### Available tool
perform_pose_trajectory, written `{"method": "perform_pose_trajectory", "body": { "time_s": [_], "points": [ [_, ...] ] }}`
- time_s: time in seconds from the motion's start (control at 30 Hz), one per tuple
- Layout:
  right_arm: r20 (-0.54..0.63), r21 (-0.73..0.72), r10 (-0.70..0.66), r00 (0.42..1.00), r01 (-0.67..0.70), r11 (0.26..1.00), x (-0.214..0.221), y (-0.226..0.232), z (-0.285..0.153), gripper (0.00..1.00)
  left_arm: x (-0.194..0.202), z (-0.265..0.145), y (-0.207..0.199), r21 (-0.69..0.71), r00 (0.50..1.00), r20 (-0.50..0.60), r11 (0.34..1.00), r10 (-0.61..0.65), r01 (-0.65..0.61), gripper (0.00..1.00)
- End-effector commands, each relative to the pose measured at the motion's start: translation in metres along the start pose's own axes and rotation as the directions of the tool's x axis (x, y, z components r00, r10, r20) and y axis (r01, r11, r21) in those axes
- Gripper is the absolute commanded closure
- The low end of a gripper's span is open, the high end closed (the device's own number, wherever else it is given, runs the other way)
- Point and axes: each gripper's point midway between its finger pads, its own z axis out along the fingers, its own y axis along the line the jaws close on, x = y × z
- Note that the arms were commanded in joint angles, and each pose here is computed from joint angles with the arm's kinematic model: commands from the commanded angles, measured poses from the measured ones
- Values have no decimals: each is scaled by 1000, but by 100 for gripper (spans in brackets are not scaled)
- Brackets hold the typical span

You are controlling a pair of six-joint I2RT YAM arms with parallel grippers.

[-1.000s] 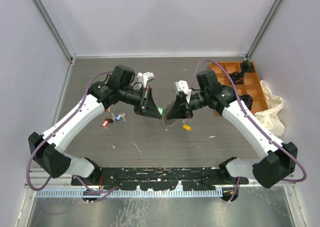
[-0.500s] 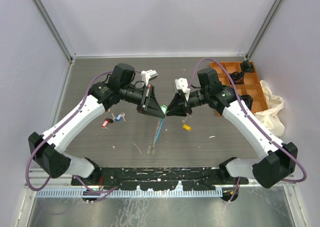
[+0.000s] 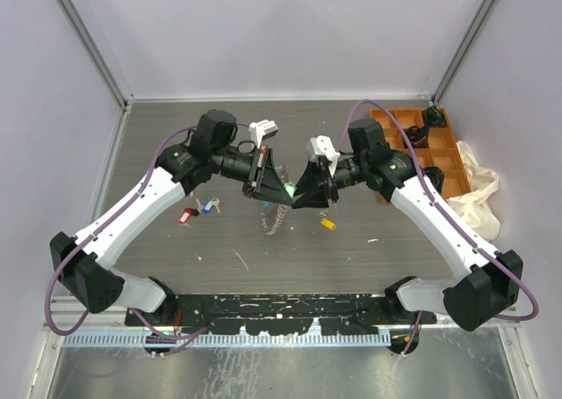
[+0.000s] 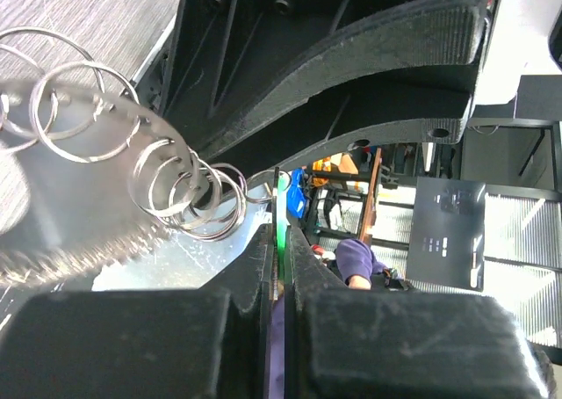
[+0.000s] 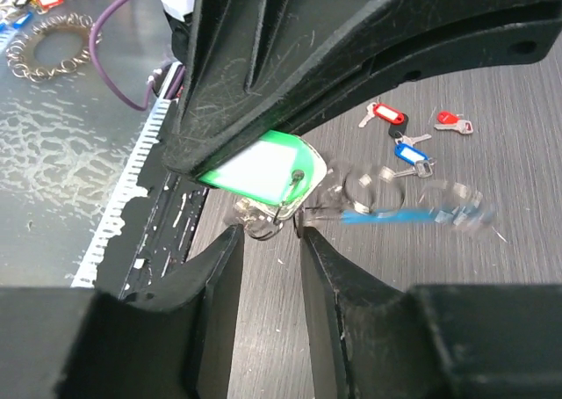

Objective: Remove the keys from the keyring

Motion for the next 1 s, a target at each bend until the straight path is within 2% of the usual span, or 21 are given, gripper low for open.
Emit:
{"method": "perform_pose_trajectory", "body": {
  "time_s": [0.0,0.13,0.47,0.63,0.73,0.97],
  "points": [
    [63,-29,-91,994,93,995,-37,12,-5,62,1,-5,-23,70,997,5,994,78,-78,100],
    [62,-24,-91,994,92,995,-41,12,-6,63,1,-4,-22,68,997,4,995,75,-75,100],
    [56,9,-63,996,63,998,-43,6,-6,74,2,-4,-23,74,998,3,995,71,-71,100],
    [58,5,-62,996,62,998,-43,7,-6,89,3,-5,-25,76,997,2,994,73,-73,100],
    [56,8,-64,996,64,998,-41,8,-7,95,4,-6,-26,78,997,1,994,73,-73,100],
    [51,20,-66,997,65,998,-38,7,-10,98,7,-10,-29,83,997,7,993,82,-82,100]
  ]
}}
